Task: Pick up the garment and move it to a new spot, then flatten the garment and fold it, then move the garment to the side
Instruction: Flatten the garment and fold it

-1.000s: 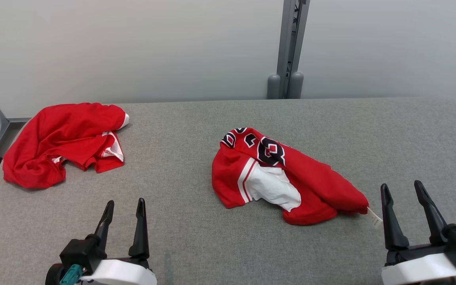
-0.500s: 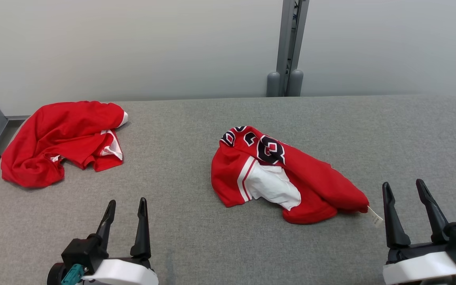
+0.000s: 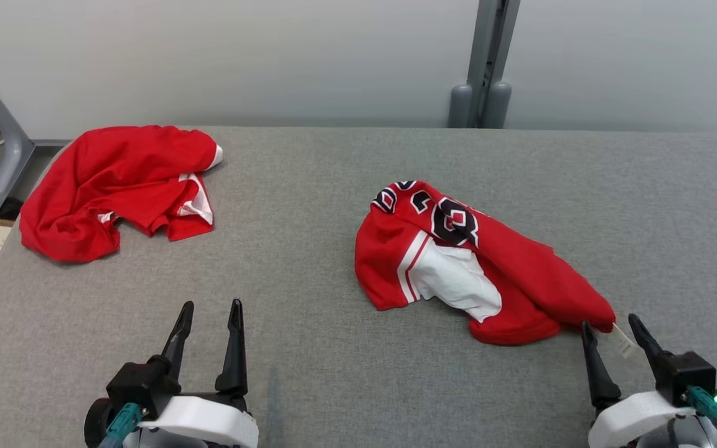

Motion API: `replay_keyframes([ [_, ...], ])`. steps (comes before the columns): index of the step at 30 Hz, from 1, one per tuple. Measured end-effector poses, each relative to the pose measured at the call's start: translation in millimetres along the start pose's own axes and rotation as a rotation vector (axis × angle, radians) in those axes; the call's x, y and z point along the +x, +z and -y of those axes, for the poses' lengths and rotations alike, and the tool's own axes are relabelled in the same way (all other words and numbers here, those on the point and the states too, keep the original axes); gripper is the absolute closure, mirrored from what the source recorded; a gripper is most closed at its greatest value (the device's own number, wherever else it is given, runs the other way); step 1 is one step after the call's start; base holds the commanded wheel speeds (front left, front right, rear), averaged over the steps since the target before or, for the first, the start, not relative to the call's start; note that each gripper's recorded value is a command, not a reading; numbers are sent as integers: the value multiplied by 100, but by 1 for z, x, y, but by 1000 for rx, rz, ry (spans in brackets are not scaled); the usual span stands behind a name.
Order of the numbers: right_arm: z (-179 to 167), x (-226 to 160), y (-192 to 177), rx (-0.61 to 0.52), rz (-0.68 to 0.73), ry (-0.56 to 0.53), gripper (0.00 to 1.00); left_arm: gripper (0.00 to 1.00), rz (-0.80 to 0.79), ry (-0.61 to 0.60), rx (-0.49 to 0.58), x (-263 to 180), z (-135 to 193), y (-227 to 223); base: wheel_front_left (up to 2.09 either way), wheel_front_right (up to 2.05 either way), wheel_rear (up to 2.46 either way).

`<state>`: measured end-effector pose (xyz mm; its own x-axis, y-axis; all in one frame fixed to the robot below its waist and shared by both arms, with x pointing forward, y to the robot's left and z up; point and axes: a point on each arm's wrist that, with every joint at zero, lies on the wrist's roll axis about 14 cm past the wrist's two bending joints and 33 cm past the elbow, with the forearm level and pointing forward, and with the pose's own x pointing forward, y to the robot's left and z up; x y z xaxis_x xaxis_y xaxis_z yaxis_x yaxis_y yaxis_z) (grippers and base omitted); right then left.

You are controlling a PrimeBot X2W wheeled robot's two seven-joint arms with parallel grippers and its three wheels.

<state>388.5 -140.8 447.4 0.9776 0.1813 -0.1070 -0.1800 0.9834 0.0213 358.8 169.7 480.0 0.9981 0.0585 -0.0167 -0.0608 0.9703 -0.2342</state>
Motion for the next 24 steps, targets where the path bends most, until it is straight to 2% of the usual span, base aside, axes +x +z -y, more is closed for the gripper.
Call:
replay_keyframes([
  [8, -12, 37, -34, -30, -128, 50, 0, 0, -26, 71, -2, 0, -20, -8, 0, 0, 0],
  [10, -16, 44, -35, -40, -134, 65, 71, 0, -30, 87, -4, -1, -24, -9, 0, 0, 0],
  [11, -18, 48, -34, -41, -131, 70, 100, 0, -32, 93, -6, -1, -26, -9, 0, 0, 0],
  [18, -12, 82, 12, -109, 3, 93, 100, 0, -31, 105, -10, 2, -28, -9, 0, 0, 0],
  [24, 2, 127, 50, -301, 29, 148, 100, 0, -33, 108, -13, 9, -28, -9, 0, 0, 0],
])
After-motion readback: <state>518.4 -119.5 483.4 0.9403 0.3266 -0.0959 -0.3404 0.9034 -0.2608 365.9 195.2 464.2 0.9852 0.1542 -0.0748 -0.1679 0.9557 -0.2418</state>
